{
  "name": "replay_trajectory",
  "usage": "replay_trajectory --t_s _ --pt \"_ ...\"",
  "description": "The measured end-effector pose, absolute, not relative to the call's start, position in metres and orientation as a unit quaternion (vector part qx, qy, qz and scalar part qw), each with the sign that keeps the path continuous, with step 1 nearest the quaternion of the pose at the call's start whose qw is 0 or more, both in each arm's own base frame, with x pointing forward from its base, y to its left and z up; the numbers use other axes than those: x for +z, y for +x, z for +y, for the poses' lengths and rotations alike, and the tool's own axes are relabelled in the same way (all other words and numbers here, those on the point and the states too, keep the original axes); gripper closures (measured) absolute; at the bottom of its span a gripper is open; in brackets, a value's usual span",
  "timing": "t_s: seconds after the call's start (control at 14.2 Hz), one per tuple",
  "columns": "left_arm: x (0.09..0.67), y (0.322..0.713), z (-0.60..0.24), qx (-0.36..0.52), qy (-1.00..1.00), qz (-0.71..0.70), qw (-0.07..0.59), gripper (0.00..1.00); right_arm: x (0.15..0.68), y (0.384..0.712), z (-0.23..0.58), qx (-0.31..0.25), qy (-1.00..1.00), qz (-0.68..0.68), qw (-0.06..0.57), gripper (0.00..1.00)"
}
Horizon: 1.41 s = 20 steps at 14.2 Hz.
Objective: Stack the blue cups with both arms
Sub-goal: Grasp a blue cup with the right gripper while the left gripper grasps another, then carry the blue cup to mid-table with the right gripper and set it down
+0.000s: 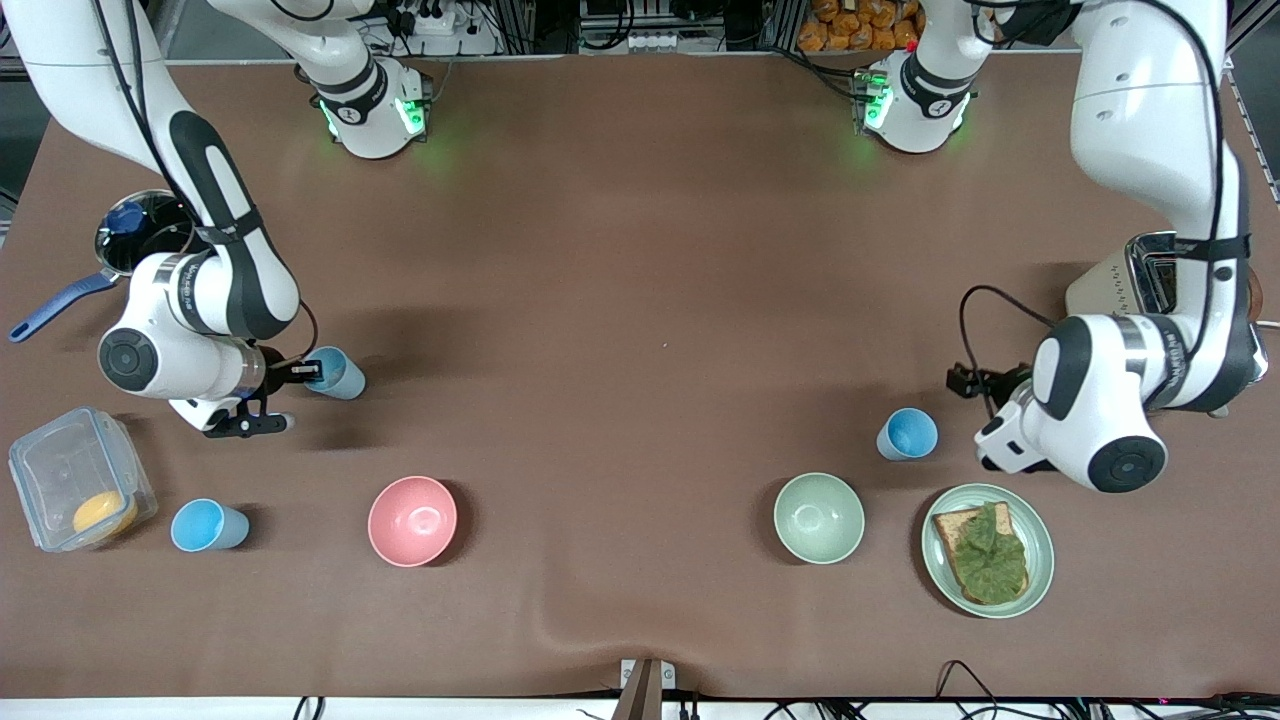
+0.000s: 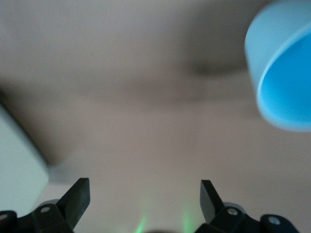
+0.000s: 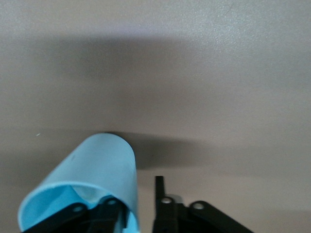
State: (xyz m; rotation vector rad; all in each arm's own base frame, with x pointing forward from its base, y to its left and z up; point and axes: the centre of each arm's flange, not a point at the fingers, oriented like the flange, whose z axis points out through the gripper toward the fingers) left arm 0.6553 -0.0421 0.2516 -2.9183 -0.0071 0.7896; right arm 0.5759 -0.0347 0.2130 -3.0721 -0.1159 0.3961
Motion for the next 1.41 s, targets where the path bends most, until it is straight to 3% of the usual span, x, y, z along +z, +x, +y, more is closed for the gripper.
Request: replay_trajectory --t_s 0.14,0.49,0.92,1.2,1.41 --pt "0.241 0.665 -0.057 0.226 -0.972 -0.024 0.067 0.00 0.216 0.578 -0.033 0.126 -0.991 -0.039 0.022 0.96" --pt "0.261 0.688 -0.073 0.159 -0.984 -0.077 0.034 0.00 0.257 0.596 -0.023 0.165 -0.985 -0.049 0.032 0.96" --pt "0.266 0.693 -0.072 0.151 -0.985 -0.083 0.026 0.00 0.316 0.608 0.044 0.188 -0.976 -0.044 0.097 0.96" --pt "0.255 0.690 -0.076 0.160 -0.983 -0.080 0.028 0.00 0.321 0.593 0.150 0.200 -0.976 -0.006 0.089 0.96" --pt "0.241 0.693 -0.079 0.153 -0.982 -0.107 0.022 0.00 0.325 0.574 0.246 0.170 -0.981 0.016 0.088 0.96"
